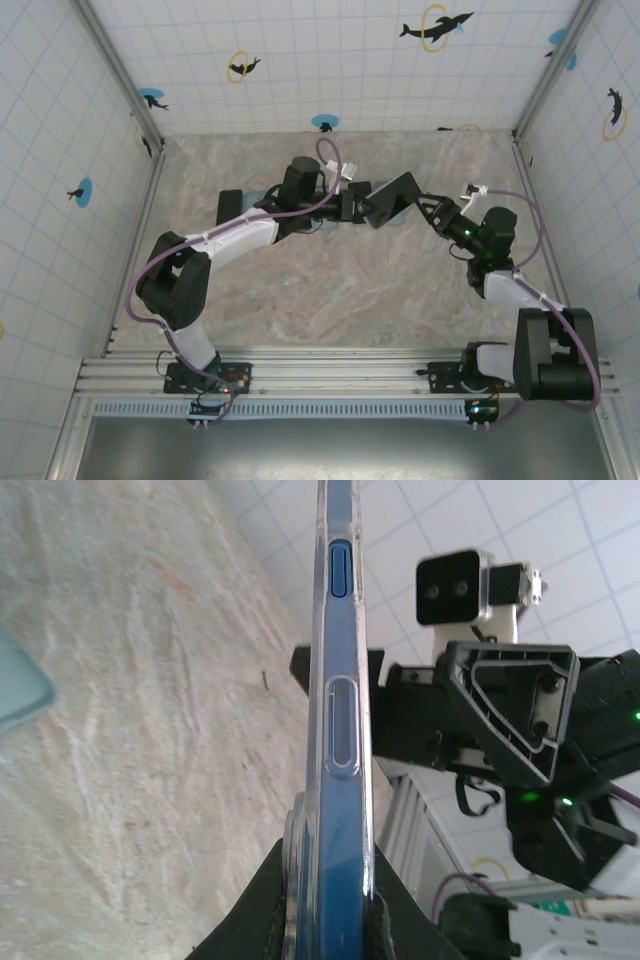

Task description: Take the phone out of the phone case

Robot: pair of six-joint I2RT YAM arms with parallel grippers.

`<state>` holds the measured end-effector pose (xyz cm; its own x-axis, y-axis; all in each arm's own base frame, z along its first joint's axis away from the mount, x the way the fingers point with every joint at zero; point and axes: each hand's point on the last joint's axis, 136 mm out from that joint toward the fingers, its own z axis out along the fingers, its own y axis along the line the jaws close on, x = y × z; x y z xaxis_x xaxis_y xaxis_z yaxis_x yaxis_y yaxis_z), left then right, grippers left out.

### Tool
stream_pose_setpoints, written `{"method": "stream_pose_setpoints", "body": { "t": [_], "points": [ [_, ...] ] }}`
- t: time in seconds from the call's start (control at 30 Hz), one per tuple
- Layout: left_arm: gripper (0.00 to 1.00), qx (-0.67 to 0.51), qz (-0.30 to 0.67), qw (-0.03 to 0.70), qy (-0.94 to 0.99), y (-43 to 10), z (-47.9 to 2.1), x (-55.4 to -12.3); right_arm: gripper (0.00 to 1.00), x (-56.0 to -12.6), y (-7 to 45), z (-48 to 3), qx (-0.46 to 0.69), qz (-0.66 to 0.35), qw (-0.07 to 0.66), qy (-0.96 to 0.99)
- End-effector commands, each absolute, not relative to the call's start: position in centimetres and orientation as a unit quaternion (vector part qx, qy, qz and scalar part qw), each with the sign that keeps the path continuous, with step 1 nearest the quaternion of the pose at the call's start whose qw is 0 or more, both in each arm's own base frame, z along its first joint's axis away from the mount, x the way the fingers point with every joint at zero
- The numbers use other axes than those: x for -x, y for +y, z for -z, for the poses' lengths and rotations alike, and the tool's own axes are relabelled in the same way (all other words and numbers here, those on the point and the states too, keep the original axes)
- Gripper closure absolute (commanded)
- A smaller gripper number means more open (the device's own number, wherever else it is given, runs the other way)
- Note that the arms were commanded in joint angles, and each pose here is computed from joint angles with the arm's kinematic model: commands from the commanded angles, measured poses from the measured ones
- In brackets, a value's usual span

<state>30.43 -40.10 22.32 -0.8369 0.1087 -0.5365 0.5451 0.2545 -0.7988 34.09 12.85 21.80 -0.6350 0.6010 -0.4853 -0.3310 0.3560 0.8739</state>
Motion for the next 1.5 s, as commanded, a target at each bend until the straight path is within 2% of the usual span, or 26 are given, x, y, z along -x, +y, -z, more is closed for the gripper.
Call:
{"method": "stream_pose_setpoints", "body": {
  "t": [0.0, 0.1, 0.33, 0.47, 0.87, 1.0, 1.13, 1.17, 1.2, 1.37, 1.47],
  "points": [
    [1.00, -0.245, 0.609, 0.192, 0.730, -40.0, -25.5, -29.0, 0.25, -32.5, 14.0, -25.9, -0.045, -0.627, 0.429, 0.648],
    [1.00, -0.248, 0.637, 0.177, 0.708, -40.1, -26.8, -28.2, 0.37, -32.2, 14.4, -26.1, -0.040, -0.640, 0.423, 0.640],
    [1.00, -0.248, 0.670, 0.148, 0.684, -39.9, -28.0, -26.9, 0.52, -32.3, 15.1, -26.5, -0.035, -0.654, 0.415, 0.631],
    [1.00, -0.246, 0.667, 0.140, 0.689, -39.8, -27.8, -26.8, 0.63, -32.1, 15.3, -27.5, -0.036, -0.675, 0.410, 0.612],
    [0.98, -0.247, 0.678, 0.130, 0.680, -39.4, -28.1, -26.7, 0.85, -32.2, 15.3, -28.4, -0.038, -0.695, 0.410, 0.589],
    [0.97, -0.233, 0.681, 0.134, 0.681, -39.1, -28.1, -27.3, 0.89, -32.1, 15.4, -28.4, -0.037, -0.697, 0.407, 0.589],
    [0.87, -0.204, 0.683, 0.148, 0.686, -39.1, -28.1, -28.3, 0.95, -32.3, 15.2, -28.6, -0.048, -0.695, 0.417, 0.583],
    [0.75, -0.189, 0.681, 0.155, 0.691, -39.1, -28.0, -28.9, 0.96, -32.5, 15.0, -28.7, -0.054, -0.693, 0.423, 0.581],
    [0.68, -0.172, 0.679, 0.160, 0.695, -39.1, -27.8, -29.4, 0.98, -32.6, 14.8, -28.8, -0.060, -0.690, 0.429, 0.579],
    [0.53, -0.075, 0.682, 0.210, 0.697, -38.7, -27.7, -31.9, 1.00, -33.6, 14.3, -29.1, -0.101, -0.665, 0.472, 0.570],
    [0.51, -0.027, 0.679, 0.248, 0.691, -38.7, -28.0, -32.5, 1.00, -34.2, 13.4, -28.9, -0.154, -0.648, 0.499, 0.554]
  ]
}}
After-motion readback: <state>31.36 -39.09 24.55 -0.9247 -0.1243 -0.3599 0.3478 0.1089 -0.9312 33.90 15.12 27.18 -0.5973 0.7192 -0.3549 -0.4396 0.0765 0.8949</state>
